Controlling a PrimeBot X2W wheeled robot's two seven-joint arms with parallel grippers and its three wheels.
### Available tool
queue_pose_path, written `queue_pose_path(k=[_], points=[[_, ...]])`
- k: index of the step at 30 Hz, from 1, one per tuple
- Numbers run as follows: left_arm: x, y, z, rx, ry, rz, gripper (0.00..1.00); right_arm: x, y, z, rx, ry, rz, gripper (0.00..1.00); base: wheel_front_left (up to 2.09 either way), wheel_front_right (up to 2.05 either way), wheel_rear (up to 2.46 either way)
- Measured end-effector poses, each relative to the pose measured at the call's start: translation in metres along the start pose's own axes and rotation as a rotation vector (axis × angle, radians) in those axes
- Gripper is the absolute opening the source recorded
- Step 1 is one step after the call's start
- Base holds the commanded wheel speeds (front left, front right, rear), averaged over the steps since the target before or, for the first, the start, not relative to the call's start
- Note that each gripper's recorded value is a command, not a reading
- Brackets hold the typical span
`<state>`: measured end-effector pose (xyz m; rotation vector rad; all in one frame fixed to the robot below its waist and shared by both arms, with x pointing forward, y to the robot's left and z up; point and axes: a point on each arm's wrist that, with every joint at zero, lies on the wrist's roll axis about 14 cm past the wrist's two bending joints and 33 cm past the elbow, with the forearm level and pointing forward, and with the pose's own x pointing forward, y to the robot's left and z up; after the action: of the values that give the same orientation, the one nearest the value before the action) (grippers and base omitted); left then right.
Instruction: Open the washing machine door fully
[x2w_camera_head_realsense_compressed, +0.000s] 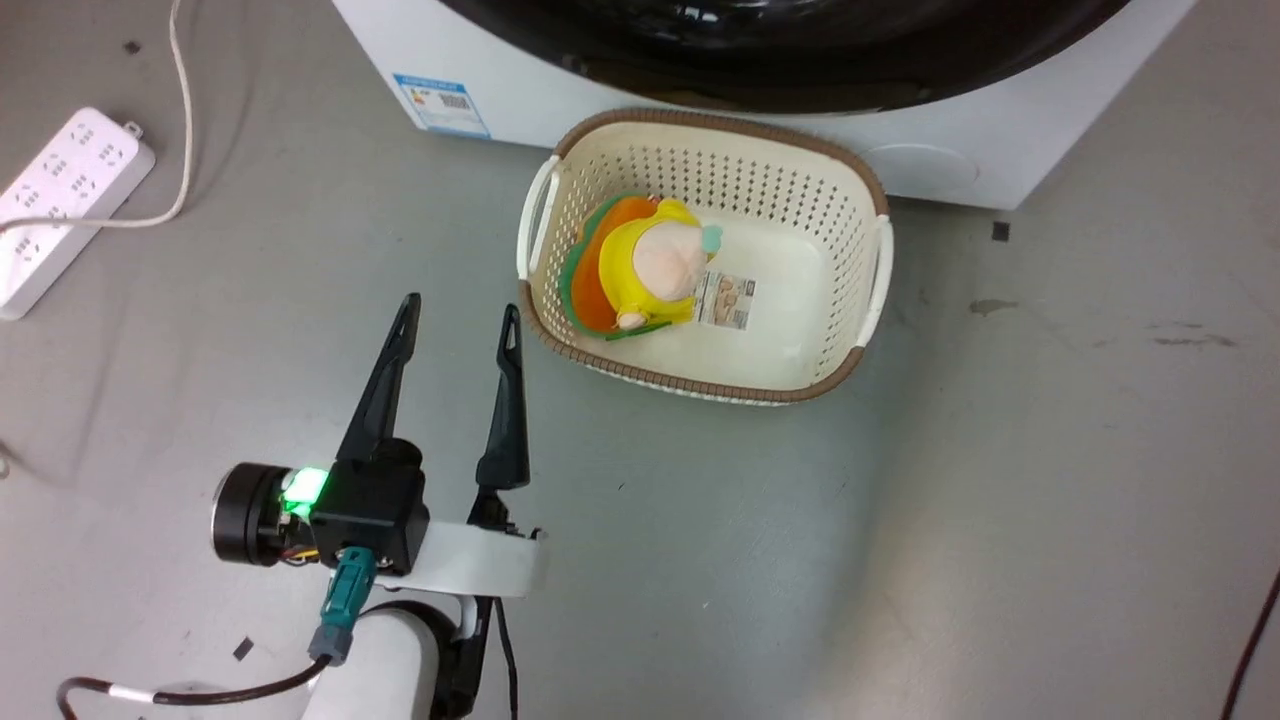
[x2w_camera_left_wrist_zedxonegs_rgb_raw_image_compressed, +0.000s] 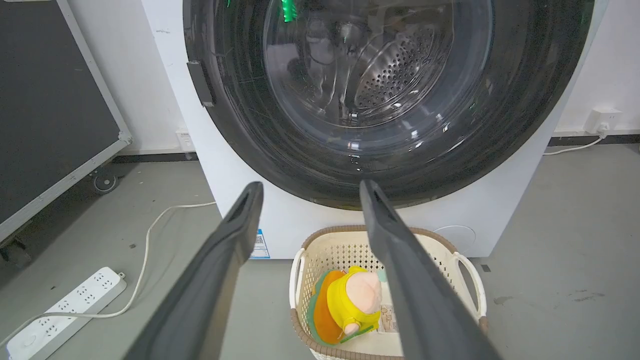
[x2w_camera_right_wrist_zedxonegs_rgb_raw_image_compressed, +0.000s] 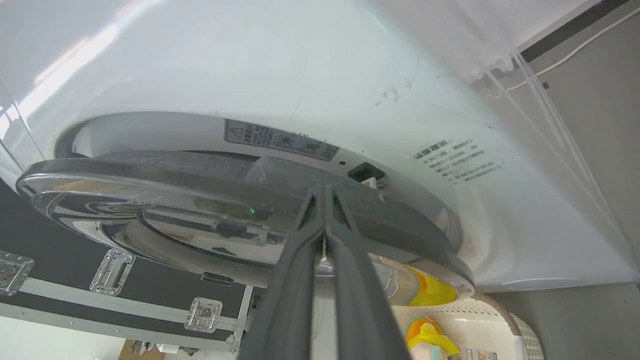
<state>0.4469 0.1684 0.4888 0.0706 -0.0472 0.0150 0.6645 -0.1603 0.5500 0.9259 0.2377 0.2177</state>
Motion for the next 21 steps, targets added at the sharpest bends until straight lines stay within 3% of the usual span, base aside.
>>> queue_pose_path(k=[21], points=[[0.014,0.002,-0.016,0.025,-0.004,0.016,1.00,0.061,-0.005,-0.020,0.294,0.270,0.021,0.00,0.00,0.00,0.00]])
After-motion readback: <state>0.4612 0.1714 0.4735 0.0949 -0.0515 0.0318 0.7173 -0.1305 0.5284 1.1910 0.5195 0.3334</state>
